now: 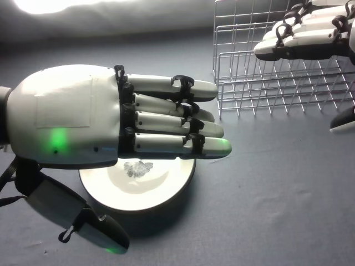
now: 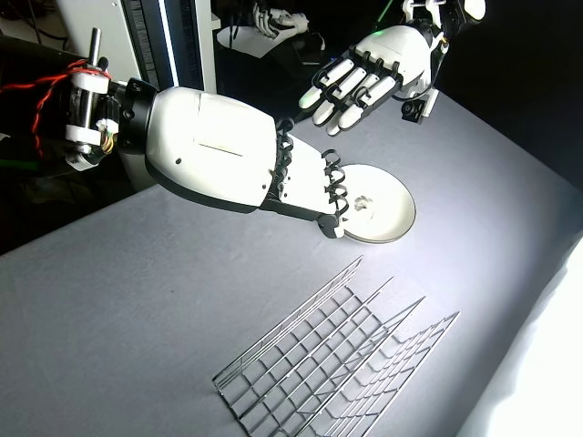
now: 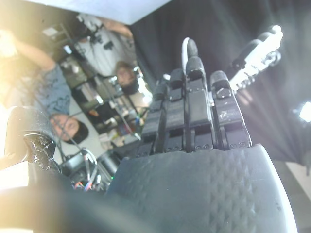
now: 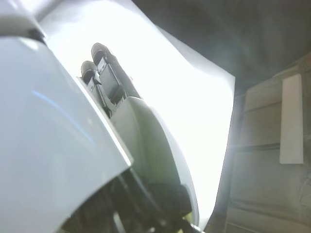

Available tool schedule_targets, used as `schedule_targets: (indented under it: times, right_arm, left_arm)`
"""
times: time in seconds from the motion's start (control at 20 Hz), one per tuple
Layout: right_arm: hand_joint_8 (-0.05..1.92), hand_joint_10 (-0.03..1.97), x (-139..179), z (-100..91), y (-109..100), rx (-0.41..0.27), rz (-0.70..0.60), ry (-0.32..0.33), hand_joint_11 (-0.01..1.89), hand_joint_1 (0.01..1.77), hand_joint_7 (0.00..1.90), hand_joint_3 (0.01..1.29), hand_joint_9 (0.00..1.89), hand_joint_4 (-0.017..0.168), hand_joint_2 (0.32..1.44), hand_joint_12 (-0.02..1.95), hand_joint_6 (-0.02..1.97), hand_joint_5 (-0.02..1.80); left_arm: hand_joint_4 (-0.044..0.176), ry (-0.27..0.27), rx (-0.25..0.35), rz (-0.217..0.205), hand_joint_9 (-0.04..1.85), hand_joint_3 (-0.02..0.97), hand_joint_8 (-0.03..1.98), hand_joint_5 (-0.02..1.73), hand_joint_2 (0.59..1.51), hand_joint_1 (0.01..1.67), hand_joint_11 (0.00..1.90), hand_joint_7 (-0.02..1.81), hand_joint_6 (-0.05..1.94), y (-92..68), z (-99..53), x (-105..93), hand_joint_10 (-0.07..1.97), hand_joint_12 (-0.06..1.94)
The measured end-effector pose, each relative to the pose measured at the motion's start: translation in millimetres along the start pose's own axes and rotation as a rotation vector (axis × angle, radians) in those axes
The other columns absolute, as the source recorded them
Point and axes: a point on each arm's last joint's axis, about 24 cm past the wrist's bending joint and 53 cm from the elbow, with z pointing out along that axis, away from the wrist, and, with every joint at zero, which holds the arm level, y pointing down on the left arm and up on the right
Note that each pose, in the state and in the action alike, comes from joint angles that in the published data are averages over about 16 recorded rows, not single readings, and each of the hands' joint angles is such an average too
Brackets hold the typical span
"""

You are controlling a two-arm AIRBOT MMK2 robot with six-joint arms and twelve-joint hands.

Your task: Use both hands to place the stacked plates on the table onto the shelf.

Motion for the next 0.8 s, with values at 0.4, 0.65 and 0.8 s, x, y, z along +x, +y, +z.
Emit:
schedule_targets:
  times: [0.4, 0.65, 0.8]
  right_arm:
    - [0.01, 0.02, 0.4, -0.6, -1.2, 0.003, -0.004, 0.001, 0.02, 0.23, 0.08, 0.04, 0.06, 0.002, 1.06, 0.14, 0.02, 0.1]
    - [0.01, 0.02, -0.1, -1.4, -3.5, 0.008, -0.011, 0.001, 0.02, 0.02, 0.04, 0.02, 0.03, 0.003, 1.09, 0.0, 0.02, 0.06]
    - [0.01, 0.02, -0.3, -1.8, -5.1, 0.011, -0.016, 0.001, 0.02, 0.01, 0.03, 0.01, 0.02, 0.005, 1.09, 0.0, 0.02, 0.04]
  left_arm:
    - [0.004, 0.016, 0.003, -0.011, 0.07, 0.045, 0.0, 0.04, 1.034, 0.07, 0.02, 0.06, 0.0, -0.8, -0.3, 2.0, 0.0, 0.06]
    - [0.004, 0.03, 0.012, -0.011, 0.02, 0.027, -0.01, 0.03, 1.056, 0.03, 0.02, 0.02, 0.0, -1.0, -4.9, 0.7, -0.01, 0.02]
    - [0.004, 0.051, 0.015, -0.011, 0.02, 0.033, -0.01, 0.02, 1.065, 0.03, 0.02, 0.02, 0.0, 0.9, -9.4, 2.0, -0.01, 0.0]
